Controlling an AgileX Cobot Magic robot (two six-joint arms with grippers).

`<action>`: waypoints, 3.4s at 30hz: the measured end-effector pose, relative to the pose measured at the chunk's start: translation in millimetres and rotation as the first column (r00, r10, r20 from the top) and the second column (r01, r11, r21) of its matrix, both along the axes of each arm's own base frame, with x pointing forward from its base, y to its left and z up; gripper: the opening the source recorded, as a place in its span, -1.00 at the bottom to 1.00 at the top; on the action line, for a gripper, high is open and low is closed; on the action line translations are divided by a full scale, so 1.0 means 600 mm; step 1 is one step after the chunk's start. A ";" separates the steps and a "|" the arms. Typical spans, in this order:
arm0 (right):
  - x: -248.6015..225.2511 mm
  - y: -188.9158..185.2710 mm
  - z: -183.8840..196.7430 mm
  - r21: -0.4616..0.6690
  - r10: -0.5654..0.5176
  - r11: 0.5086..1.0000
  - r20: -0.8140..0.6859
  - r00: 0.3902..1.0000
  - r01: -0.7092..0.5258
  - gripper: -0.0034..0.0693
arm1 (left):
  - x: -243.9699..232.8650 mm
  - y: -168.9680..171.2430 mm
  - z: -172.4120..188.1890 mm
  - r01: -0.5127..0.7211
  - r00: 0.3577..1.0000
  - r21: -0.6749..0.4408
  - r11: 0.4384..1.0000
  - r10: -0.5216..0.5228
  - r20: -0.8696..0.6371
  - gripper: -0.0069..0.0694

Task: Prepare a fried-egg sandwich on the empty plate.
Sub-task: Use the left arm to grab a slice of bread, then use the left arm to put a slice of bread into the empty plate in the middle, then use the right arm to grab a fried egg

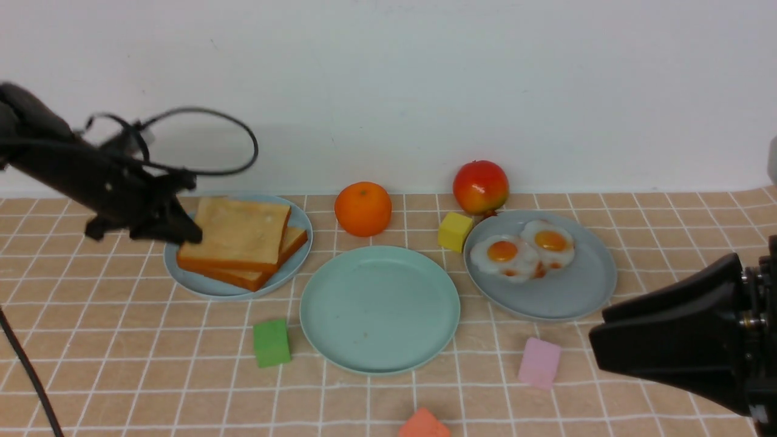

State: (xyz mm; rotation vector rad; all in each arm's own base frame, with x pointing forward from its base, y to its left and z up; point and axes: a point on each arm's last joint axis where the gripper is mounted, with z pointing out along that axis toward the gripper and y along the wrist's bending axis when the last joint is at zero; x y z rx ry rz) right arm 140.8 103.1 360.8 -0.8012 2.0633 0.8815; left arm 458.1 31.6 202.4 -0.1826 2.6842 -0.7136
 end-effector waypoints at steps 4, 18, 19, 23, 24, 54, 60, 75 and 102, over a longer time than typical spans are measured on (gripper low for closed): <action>0.000 0.000 0.000 0.000 -0.001 1.000 0.001 1.000 0.001 -0.24 | -0.018 -0.016 0.080 0.029 0.995 -0.062 0.998 -0.023 0.096 -0.79; 0.001 -0.003 -0.003 -0.032 -0.002 0.999 0.010 1.000 0.002 -0.24 | -0.102 -0.256 0.079 0.331 0.939 -0.294 0.896 -0.343 0.014 -0.79; 0.002 -0.004 -0.005 -0.050 -0.003 0.999 0.016 1.000 0.003 -0.24 | -0.111 -0.265 0.053 0.302 0.947 -0.290 0.908 -0.322 -0.022 -0.79; 0.002 -0.006 -0.007 -0.074 -0.003 0.997 0.024 1.000 0.005 -0.24 | -0.121 -0.259 0.001 0.194 0.973 -0.253 0.948 -0.219 -0.075 -0.79; 0.002 -0.006 -0.007 -0.075 -0.003 0.997 0.024 1.000 0.005 -0.24 | -0.120 -0.259 0.001 0.190 0.975 -0.250 0.949 -0.213 -0.070 -0.79; 0.004 -0.007 -0.007 -0.076 -0.010 0.997 0.030 1.000 0.012 -0.24 | -0.130 -0.236 0.055 0.165 0.986 -0.213 0.963 -0.165 0.016 0.54; 0.023 -0.008 -0.004 -0.041 -0.103 0.994 0.058 0.993 0.106 -0.24 | -0.163 -0.223 0.219 0.340 0.930 -0.199 0.919 -0.297 0.217 0.52; 0.201 -0.009 -0.117 0.027 -0.611 0.743 -0.379 0.695 0.669 -0.21 | -0.410 -0.314 0.287 0.587 0.753 0.259 0.768 -0.634 0.174 -0.34; 0.397 -0.060 -0.348 0.010 -0.605 0.547 -0.686 0.404 0.837 0.31 | -0.448 -0.368 0.153 0.520 0.816 0.143 0.842 -0.539 0.208 -0.85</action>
